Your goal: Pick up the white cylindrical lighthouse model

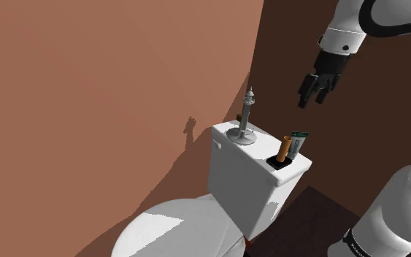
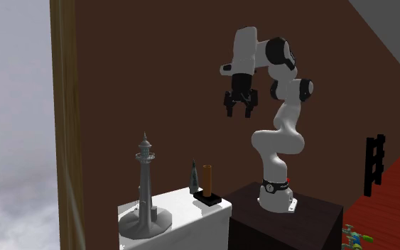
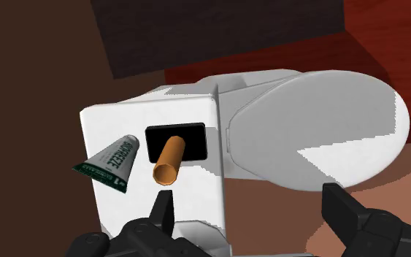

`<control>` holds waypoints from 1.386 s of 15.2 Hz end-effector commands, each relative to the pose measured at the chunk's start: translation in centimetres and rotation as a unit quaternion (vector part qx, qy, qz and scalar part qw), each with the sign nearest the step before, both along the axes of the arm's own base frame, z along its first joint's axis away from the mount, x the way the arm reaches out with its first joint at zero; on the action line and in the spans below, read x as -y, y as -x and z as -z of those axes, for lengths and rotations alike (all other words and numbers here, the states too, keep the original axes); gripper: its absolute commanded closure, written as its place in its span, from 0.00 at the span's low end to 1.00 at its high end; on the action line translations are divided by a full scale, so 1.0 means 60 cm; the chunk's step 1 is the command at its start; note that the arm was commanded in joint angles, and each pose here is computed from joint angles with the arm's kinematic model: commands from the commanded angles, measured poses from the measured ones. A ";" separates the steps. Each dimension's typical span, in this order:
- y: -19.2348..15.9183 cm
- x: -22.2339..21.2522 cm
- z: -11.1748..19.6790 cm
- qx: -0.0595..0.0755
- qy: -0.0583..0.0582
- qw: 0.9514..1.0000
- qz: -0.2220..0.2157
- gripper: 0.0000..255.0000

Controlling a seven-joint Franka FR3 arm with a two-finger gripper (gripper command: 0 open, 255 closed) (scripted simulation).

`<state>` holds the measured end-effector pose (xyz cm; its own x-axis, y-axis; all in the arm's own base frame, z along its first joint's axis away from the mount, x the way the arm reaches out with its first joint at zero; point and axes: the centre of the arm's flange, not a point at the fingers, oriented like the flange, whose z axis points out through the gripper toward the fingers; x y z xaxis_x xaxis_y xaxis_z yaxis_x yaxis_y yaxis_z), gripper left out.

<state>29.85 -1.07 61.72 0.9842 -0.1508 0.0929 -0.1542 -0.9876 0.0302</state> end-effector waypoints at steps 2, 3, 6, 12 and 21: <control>-0.020 0.003 0.007 0.002 0.000 1.000 0.009 0.00; -0.040 0.006 0.014 0.003 0.000 1.000 0.018 0.00; -0.099 0.017 0.034 0.009 0.000 0.999 0.044 0.00; -0.217 0.049 0.073 0.019 0.000 0.995 0.097 0.00; -0.387 0.120 0.127 0.034 0.000 0.984 0.175 0.00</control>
